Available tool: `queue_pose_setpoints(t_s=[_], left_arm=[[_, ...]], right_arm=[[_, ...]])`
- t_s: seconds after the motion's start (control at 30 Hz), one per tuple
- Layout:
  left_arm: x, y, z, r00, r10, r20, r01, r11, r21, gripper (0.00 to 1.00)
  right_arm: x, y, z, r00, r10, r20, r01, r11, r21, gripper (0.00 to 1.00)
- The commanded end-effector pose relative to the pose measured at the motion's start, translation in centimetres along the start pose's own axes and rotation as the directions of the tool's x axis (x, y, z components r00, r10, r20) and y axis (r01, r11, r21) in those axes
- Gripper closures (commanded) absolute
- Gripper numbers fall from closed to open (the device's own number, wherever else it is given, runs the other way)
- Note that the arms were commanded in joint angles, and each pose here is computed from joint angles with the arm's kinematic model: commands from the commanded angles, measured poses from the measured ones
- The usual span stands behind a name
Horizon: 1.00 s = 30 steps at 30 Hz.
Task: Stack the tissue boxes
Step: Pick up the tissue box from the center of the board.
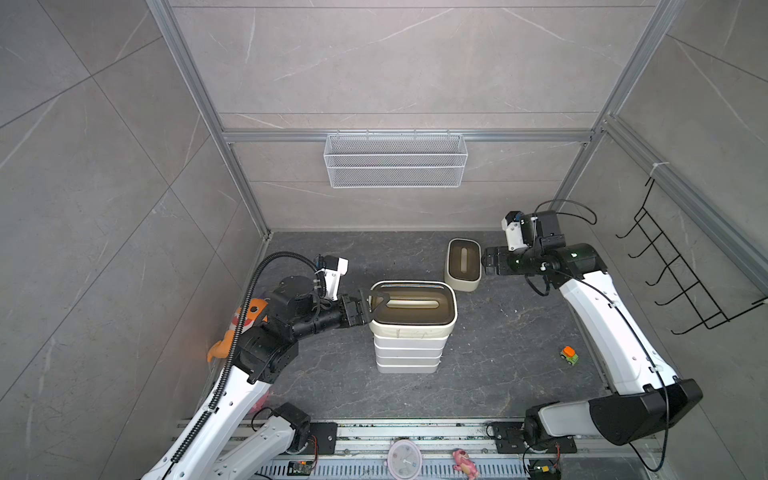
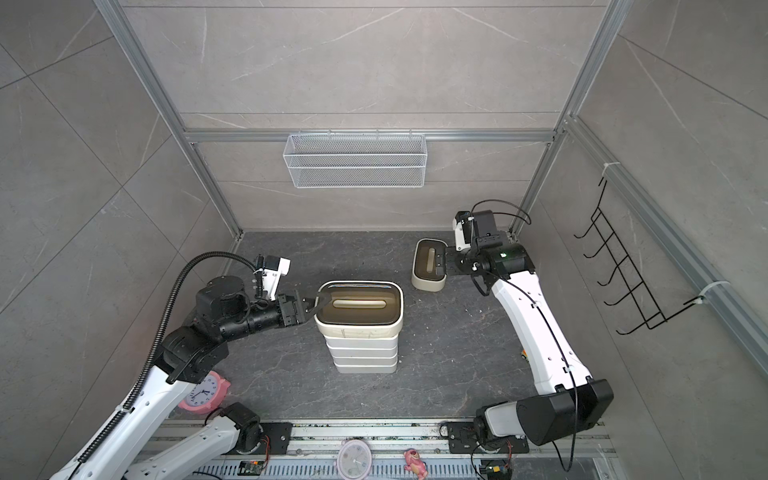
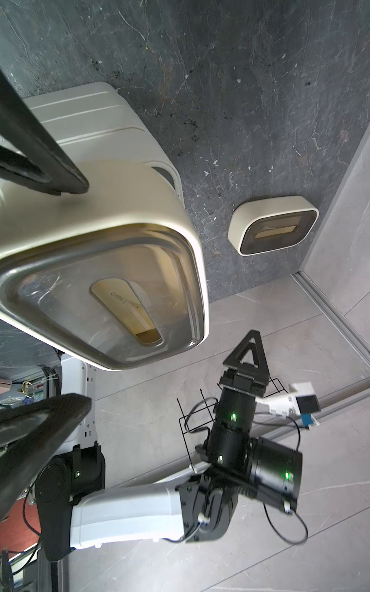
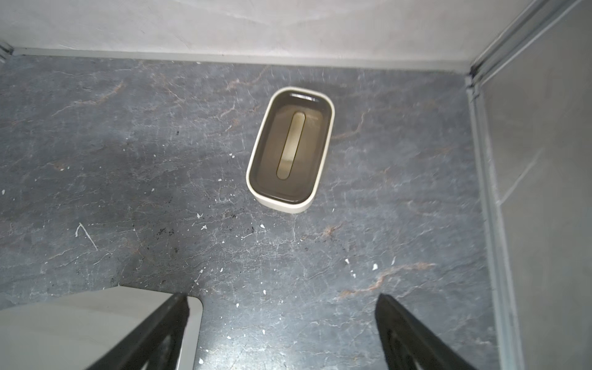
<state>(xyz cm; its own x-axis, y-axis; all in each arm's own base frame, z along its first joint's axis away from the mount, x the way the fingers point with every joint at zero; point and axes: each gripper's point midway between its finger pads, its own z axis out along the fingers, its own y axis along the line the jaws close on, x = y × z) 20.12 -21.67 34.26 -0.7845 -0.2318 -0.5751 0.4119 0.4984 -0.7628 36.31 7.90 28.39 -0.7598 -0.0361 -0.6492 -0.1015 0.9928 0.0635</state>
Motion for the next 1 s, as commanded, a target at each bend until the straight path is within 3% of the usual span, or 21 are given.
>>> queue_pose_setpoints(t_s=[0.0, 0.23, 0.4, 0.57, 0.63, 0.97], left_arm=[[-1.4, -2.1, -0.4, 0.999, 0.028, 0.043, -0.031, 0.997, 0.065, 0.00], [-1.6, -2.0, -0.4, 0.998, 0.031, 0.048, -0.034, 0.998, 0.048, 0.00], [-1.7, 1.4, -2.2, 0.991, 0.109, 0.077, -0.093, 0.979, -0.183, 0.00], [-1.1, 5.3, -4.7, 0.985, 0.165, 0.054, -0.128, 0.901, -0.415, 0.00], [-0.8, 5.8, -5.1, 0.983, 0.178, 0.043, -0.142, 0.890, -0.433, 0.00], [0.0, 4.8, -4.5, 0.981, 0.188, 0.052, -0.160, 0.927, -0.340, 0.00]], right_arm=[[0.5, 0.5, 1.9, 0.997, 0.076, -0.004, -0.076, 0.996, -0.037, 0.09], [2.9, -0.7, 6.0, 0.993, 0.106, -0.046, -0.105, 0.994, 0.031, 0.11], [4.0, -2.2, 10.2, 0.986, 0.163, -0.045, -0.157, 0.980, 0.126, 0.15], [2.5, -2.5, 14.0, 0.979, 0.203, -0.010, -0.199, 0.968, 0.152, 0.21], [1.5, -2.8, 15.1, 0.979, 0.204, 0.007, -0.202, 0.964, 0.172, 0.21], [-1.6, -5.2, 21.7, 0.972, 0.233, 0.024, -0.234, 0.954, 0.188, 0.26]])
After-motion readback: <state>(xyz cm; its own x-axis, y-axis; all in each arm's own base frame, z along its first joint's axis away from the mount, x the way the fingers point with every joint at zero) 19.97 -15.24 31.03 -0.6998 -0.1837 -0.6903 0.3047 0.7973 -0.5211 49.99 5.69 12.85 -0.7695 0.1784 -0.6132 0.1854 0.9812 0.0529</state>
